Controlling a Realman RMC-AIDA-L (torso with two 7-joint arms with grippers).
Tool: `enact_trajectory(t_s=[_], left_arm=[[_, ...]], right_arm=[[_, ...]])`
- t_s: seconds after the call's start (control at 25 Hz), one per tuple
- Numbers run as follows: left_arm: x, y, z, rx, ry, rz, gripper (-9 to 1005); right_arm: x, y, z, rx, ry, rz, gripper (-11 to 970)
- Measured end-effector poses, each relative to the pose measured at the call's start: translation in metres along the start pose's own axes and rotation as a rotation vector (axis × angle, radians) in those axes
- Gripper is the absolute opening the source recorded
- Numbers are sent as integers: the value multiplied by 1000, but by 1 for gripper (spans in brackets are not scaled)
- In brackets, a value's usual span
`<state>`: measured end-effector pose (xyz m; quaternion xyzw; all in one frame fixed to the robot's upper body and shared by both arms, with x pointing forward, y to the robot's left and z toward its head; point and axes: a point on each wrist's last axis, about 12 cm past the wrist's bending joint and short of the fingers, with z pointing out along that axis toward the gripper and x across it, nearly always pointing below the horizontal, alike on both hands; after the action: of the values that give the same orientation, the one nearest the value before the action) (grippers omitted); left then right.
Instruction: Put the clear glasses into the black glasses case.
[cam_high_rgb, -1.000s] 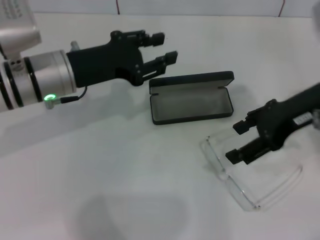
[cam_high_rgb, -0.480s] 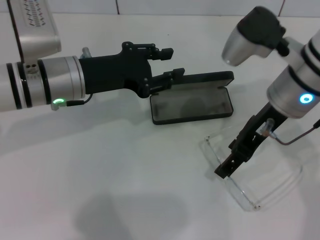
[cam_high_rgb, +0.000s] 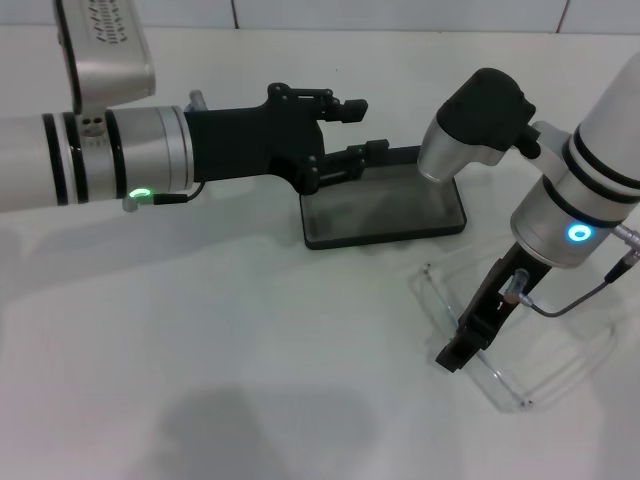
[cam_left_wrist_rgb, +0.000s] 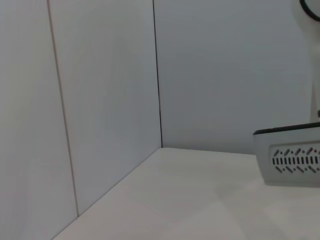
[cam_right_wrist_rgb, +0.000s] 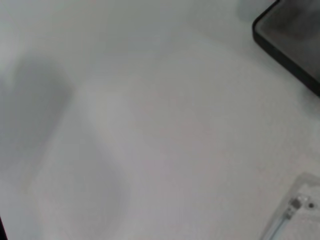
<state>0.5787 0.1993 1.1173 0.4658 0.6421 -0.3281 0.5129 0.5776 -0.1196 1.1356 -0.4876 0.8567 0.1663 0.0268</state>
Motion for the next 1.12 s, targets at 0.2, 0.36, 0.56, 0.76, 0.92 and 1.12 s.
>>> enact_trajectory(t_s=[0.2,0.36,0.56,0.76,0.92,1.12], left_arm=[[1,0,-1,-6,0,2,486],[1,0,-1,-7,0,0,486],[2,1,-2,-12,-2,-10,486],[2,1,-6,-21,-19,-40,486],[-1,1,-11,-1,-45,-91,486],[-6,-6,-27,63,-156,-121,485]], right_arm=[[0,1,-3,5,4,-10,521],[4,3,-7,19,49,-48,365],[9,2,-29,-4,18,-123,208],[22,-8,-51,-46,-76,-150,146],[41,-16,-63,-38,-185,-182,133],[73,-16,-66,-78,-417,-366,120]])
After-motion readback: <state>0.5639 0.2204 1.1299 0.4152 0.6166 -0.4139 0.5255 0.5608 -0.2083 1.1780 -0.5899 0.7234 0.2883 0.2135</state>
